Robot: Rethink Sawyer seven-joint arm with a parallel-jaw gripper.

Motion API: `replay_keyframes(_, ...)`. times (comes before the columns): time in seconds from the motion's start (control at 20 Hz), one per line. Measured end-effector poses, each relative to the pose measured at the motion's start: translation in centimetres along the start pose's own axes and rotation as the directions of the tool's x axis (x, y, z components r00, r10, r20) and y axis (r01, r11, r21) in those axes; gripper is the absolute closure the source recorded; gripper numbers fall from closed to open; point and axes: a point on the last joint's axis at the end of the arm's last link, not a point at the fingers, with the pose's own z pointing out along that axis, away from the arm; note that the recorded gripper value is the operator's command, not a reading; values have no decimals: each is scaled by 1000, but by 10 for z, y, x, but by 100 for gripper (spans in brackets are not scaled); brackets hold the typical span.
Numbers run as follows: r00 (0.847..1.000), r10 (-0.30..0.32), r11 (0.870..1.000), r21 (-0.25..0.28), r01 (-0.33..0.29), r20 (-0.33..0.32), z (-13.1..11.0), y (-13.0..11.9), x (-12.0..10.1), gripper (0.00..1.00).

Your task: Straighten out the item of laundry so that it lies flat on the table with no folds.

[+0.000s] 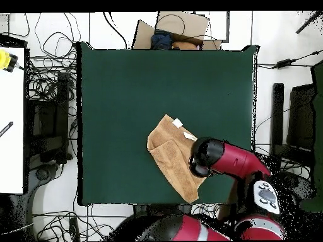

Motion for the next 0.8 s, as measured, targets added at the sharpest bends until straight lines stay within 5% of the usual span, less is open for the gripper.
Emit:
replay_keyframes(0.45,998,18,993,-113,-24,-55,20,-2,2,0)
replay_keyframes(0.8,993,-2,972,-232,-25,-116,36,12,12,0)
